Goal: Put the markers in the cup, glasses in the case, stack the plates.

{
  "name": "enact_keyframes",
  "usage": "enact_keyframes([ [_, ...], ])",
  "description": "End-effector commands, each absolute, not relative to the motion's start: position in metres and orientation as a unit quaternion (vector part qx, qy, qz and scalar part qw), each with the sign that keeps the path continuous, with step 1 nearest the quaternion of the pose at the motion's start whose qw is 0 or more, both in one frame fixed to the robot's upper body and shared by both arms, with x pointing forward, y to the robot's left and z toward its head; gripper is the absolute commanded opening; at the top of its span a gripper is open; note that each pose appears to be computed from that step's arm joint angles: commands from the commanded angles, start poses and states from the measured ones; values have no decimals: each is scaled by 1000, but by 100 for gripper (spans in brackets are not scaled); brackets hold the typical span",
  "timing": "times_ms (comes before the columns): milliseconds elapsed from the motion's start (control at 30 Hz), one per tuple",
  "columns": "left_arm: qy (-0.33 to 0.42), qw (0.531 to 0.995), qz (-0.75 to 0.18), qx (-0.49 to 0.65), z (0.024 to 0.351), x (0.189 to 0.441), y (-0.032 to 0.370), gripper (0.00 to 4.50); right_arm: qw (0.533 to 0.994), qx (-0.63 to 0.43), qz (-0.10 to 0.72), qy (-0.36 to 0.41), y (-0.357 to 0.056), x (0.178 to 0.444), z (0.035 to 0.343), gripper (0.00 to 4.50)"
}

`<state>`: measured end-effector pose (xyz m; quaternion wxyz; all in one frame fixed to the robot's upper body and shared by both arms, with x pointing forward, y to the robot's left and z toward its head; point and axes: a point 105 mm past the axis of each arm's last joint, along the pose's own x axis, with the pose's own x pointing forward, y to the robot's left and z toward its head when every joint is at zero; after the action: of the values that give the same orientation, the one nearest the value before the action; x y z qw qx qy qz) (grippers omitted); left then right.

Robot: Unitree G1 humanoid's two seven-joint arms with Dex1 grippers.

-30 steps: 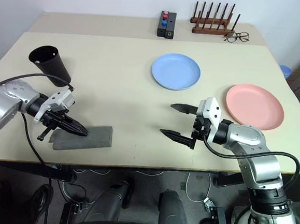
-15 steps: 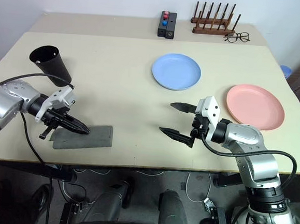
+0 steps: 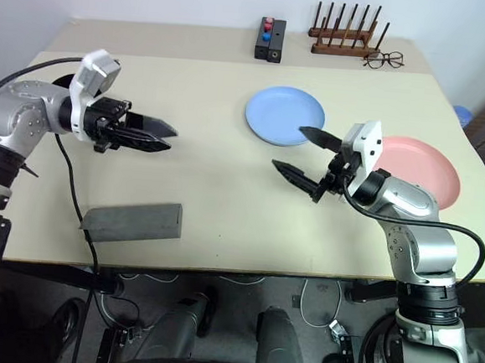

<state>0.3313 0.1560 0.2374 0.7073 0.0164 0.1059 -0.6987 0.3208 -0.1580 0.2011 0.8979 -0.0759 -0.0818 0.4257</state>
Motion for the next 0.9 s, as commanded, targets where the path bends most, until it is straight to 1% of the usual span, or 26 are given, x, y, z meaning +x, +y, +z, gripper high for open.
enact_keyframes([
  [33,84,706,-703,8,250,325,156,385,923,-99,363,-82,-181,331,209,450],
  [67,85,704,-705,5,249,324,155,436,930,-111,343,-67,-189,335,206,450],
  [100,83,703,-706,3,249,322,154,448,939,-129,315,-52,-201,340,202,450],
  [167,79,701,-708,-3,249,319,151,448,950,-154,270,-19,-223,346,196,450],
  [333,87,697,-712,-12,245,311,147,448,959,-207,189,44,-275,350,188,450],
  [400,90,689,-719,-13,244,304,146,448,952,-237,183,61,-284,346,183,450],
  [467,95,685,-722,-21,244,300,144,448,941,-251,203,102,-286,337,168,450],
  [533,81,691,-718,-14,244,300,143,448,936,-270,187,130,-295,335,160,450],
  [633,54,706,-706,1,240,306,142,448,936,-264,164,163,-308,335,152,450],
  [767,18,719,-695,20,238,311,137,448,928,-250,152,229,-318,333,127,450],
  [867,-18,734,-676,62,236,319,136,450,932,-231,137,244,-322,336,120,363],
  [900,-29,738,-671,67,237,320,135,450,933,-226,133,246,-323,337,120,317],
])
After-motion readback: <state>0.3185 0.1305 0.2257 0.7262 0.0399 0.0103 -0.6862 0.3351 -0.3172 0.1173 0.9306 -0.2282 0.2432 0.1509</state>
